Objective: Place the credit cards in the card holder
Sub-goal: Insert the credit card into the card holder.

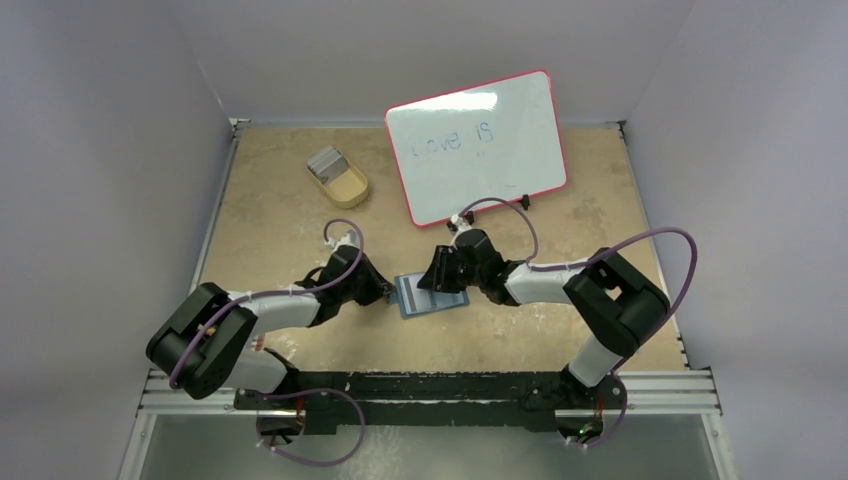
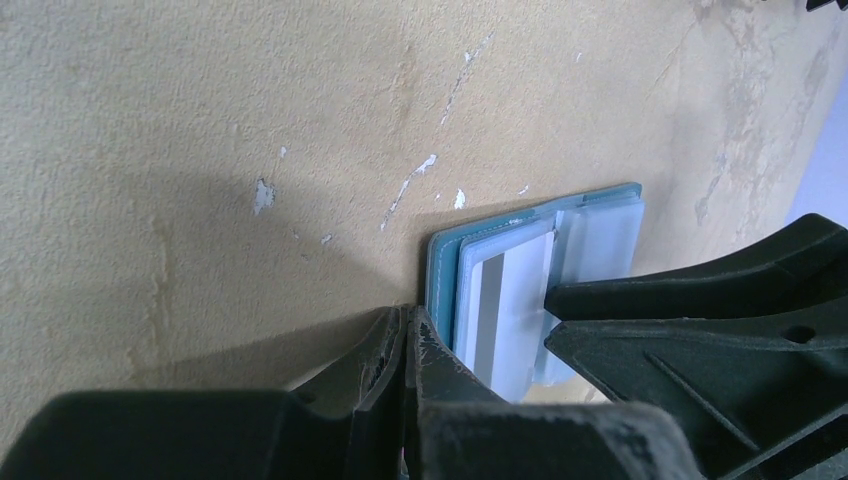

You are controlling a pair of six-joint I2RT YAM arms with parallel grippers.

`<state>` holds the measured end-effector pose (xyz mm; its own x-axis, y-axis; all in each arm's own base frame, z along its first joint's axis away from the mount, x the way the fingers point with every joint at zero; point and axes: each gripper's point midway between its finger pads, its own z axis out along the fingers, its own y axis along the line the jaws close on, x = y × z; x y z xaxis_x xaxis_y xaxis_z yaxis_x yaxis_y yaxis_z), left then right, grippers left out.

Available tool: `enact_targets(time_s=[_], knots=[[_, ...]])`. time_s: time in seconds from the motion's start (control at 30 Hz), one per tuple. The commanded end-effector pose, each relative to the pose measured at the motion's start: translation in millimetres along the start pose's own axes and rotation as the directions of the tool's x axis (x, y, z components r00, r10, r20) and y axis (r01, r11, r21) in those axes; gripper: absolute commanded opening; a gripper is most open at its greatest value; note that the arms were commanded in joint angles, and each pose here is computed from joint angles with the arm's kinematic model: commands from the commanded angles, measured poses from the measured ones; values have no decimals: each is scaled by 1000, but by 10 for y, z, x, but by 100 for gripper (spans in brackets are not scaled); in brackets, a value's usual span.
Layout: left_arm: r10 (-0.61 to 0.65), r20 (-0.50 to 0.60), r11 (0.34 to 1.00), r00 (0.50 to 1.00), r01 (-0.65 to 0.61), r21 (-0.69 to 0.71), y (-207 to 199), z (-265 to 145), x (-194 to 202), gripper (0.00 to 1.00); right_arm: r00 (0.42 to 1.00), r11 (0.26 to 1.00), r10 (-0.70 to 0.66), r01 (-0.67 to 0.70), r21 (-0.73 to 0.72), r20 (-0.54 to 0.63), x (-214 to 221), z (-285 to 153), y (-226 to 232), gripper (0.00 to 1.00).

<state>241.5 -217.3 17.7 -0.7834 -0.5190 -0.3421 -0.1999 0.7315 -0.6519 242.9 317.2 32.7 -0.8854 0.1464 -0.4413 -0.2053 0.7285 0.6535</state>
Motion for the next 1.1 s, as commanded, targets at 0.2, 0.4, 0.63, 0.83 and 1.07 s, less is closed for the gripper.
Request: enact_targets(time_s=[0.2, 0.4, 0.63, 0.83, 1.07], knots=[[48, 43, 999, 998, -48, 7, -119, -15, -129, 0, 998, 992, -55, 54, -112, -6, -49, 26, 288, 34], [50, 43, 999, 998, -51, 12, -147, -56, -140, 0, 996, 987, -83, 80, -142, -15, -35, -28, 352, 36], [97, 67, 995, 993, -98, 4, -236, -180, -256, 0, 993, 993, -109, 112, -44, 54, -235, -288, 318, 44], [119, 45, 993, 992, -120, 17, -283, -262, -252, 5, 992, 994, -99, 95, 58, 74, -318, -460, 57, 55], [252, -19, 966, 968, -252, -48, -229, -412, -249, 25, 996, 993, -38, 29, 110, 76, -299, -617, -186, 67]])
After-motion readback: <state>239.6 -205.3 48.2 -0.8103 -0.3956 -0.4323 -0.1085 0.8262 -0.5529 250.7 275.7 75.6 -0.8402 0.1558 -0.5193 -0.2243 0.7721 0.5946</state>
